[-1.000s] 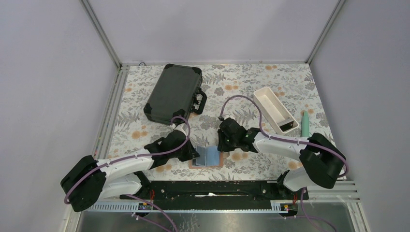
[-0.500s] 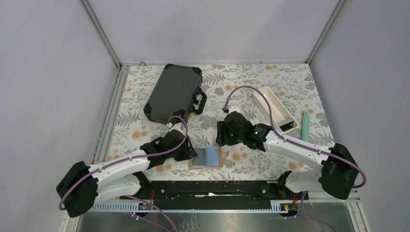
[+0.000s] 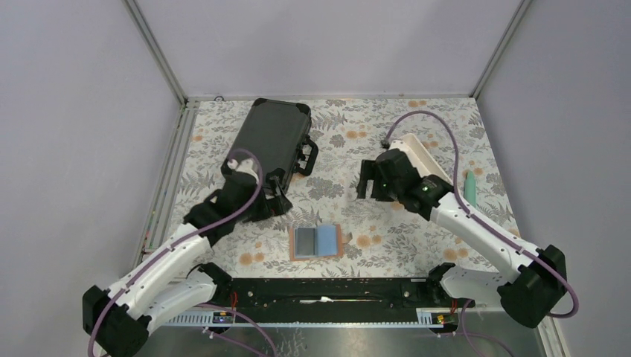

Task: Put the credit cards into the card holder
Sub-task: Pick up the credit card from the storage box.

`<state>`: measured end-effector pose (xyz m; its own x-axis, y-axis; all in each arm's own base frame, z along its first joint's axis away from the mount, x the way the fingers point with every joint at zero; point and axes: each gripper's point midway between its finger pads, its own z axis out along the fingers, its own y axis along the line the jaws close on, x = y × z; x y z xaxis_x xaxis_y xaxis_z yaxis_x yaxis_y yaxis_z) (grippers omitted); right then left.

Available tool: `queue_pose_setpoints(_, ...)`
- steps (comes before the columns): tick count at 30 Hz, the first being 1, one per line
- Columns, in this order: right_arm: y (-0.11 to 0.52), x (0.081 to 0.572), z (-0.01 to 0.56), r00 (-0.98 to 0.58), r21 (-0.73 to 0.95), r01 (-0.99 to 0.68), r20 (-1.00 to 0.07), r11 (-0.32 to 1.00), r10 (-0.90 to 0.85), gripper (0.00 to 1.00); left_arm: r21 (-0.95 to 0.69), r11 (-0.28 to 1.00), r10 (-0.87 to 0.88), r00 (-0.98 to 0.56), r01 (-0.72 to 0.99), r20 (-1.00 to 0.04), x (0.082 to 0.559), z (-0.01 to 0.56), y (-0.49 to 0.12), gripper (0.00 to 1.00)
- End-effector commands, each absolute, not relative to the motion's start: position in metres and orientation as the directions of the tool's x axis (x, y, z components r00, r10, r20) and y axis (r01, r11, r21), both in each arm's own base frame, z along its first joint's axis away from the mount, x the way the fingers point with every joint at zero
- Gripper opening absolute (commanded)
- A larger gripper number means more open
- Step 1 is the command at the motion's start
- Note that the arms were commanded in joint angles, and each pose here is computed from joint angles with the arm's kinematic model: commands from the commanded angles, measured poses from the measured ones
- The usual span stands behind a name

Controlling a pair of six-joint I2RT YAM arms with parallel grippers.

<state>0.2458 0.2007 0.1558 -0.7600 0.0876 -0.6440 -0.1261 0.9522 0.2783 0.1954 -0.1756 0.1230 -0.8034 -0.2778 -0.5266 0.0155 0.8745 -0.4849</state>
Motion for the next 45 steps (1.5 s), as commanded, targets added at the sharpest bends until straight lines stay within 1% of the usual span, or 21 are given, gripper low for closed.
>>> queue_pose_setpoints(1,0.133,0.267,0.174,-0.722,0.194,0.039,-0.672,0.980,0.162,0.94,-0.437,0.891,-0.228,-0.714,0.121,-0.662,0.224,0.191,-0.148,0.99)
queue_pose_setpoints(3,0.104,0.277,0.174,-0.711,0.187,0.126,-0.668,0.974,0.220,0.98,-0.383,0.913,-0.190,-0.686,0.138,-0.702,0.235,0.209,-0.132,0.99)
queue_pose_setpoints(5,0.082,0.287,0.168,-0.711,0.174,0.194,-0.653,0.965,0.261,0.99,-0.333,0.934,-0.172,-0.653,0.129,-0.738,0.247,0.226,-0.113,0.99)
queue_pose_setpoints(6,0.071,0.293,0.166,-0.708,0.170,0.235,-0.645,0.957,0.288,0.97,-0.303,0.946,-0.167,-0.629,0.115,-0.759,0.254,0.232,-0.102,0.99)
queue_pose_setpoints(9,0.040,0.313,0.164,-0.671,0.179,0.353,-0.635,0.918,0.382,0.89,-0.192,0.981,-0.178,-0.548,-0.033,-0.818,0.273,0.244,-0.061,0.99)
queue_pose_setpoints(11,0.016,0.322,0.165,-0.624,0.177,0.431,-0.650,0.885,0.434,0.87,-0.153,0.985,-0.171,-0.527,-0.078,-0.832,0.278,0.235,-0.050,0.99)
queue_pose_setpoints(14,-0.013,0.328,0.163,-0.557,0.158,0.527,-0.678,0.835,0.480,0.85,-0.122,0.986,-0.163,-0.530,-0.111,-0.832,0.281,0.221,-0.040,0.99)
queue_pose_setpoints(17,-0.028,0.329,0.152,-0.513,0.173,0.591,-0.673,0.788,0.533,0.80,-0.123,0.986,-0.165,-0.549,-0.112,-0.820,0.280,0.215,-0.040,0.99)
queue_pose_setpoints(21,-0.033,0.329,0.136,-0.482,0.184,0.642,-0.658,0.744,0.579,0.79,-0.132,0.986,-0.165,-0.559,-0.099,-0.812,0.280,0.211,-0.043,0.99)
queue_pose_setpoints(25,-0.041,0.324,0.114,-0.497,0.143,0.675,-0.637,0.724,0.589,0.79,-0.134,0.986,-0.164,-0.573,-0.095,-0.803,0.278,0.205,-0.045,0.99)
queue_pose_setpoints(28,-0.046,0.321,0.100,-0.499,0.131,0.703,-0.611,0.700,0.615,0.77,-0.128,0.987,-0.162,-0.575,-0.100,-0.802,0.278,0.203,-0.044,0.99)
queue_pose_setpoints(34,-0.053,0.319,0.079,-0.485,0.116,0.733,-0.603,0.671,0.634,0.74,-0.126,0.987,-0.162,-0.577,-0.101,-0.801,0.278,0.202,-0.043,0.99)
queue_pose_setpoints(38,-0.051,0.320,0.064,-0.490,0.127,0.738,-0.575,0.662,0.656,0.70,-0.126,0.987,-0.161,-0.578,-0.101,-0.800,0.278,0.202,-0.043,0.99)
queue_pose_setpoints(43,-0.050,0.327,0.059,-0.479,0.143,0.741,-0.572,0.656,0.666,0.67,-0.125,0.987,-0.161,-0.579,-0.102,-0.799,0.278,0.201,-0.043,0.99)
queue_pose_setpoints(45,-0.049,0.329,0.056,-0.481,0.147,0.739,-0.567,0.657,0.668,0.64,-0.126,0.987,-0.161,-0.579,-0.100,-0.799,0.278,0.201,-0.044,0.99)
